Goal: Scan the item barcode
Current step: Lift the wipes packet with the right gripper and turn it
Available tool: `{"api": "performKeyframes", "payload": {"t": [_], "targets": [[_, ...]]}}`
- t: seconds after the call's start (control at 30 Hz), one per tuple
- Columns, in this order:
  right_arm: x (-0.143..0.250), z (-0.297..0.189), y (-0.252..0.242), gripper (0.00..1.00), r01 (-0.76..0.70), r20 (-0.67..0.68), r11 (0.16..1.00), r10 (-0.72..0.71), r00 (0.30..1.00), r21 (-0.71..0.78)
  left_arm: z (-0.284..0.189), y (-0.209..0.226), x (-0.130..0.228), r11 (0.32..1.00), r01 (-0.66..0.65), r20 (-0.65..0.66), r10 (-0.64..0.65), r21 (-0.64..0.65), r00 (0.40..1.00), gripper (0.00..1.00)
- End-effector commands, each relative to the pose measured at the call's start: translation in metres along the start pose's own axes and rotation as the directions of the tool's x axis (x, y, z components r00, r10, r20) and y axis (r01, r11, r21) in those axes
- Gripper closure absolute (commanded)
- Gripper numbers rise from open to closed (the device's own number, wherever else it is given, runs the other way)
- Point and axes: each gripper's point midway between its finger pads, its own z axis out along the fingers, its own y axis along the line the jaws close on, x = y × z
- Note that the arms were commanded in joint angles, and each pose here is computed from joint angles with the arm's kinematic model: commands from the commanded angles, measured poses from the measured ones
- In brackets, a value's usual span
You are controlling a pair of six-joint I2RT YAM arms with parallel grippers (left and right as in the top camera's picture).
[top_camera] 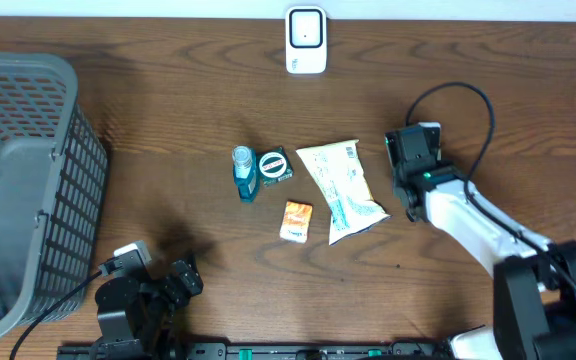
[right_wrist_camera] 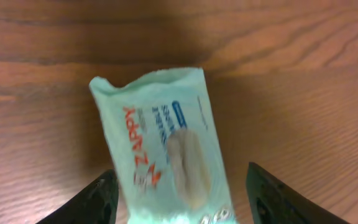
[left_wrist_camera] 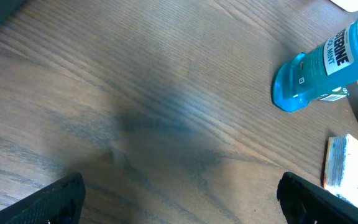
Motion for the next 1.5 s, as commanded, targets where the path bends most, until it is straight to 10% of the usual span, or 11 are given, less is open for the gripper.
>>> {"api": "performKeyframes", "payload": {"t": [0.0,0.63,0.93,1.13,1.27,1.47], "targets": [[-0.007,0.003,-0.007,0.42,0.080,-0.003,0.994,-0.080,0.997,0.072,0.002,0.006,0.011,1.000,0.000,-0.042,-0.001,-0.024,0.999,0.02],[0.028,0.025,0.020,0.37,0.242,-0.120,0.970,-0.244,0.962,-0.030,0.002,0.006,0.011,1.000,0.000,-0.042,-0.001,-0.024,0.999,0.02],[0.075,0.048,0.029,0.97,0.339,-0.275,0.937,-0.348,0.896,-0.082,0.002,0.006,0.011,1.000,0.000,-0.042,-0.001,-0.024,0.999,0.02],[0.047,0.003,0.068,0.99,0.221,-0.267,0.904,-0.330,0.906,-0.367,0.002,0.006,0.011,1.000,0.000,-0.042,-0.001,-0.024,0.999,0.02],[0.008,-0.065,0.093,0.99,0.129,-0.208,0.763,-0.328,0.922,-0.633,0.002,0.006,0.011,1.000,0.000,-0.042,-0.001,-0.024,0.999,0.02],[-0.024,-0.188,0.104,0.99,0.007,-0.069,0.254,-0.289,0.955,-0.967,0.002,0.006,0.011,1.000,0.000,-0.042,-0.001,-0.024,0.999,0.02]]}}
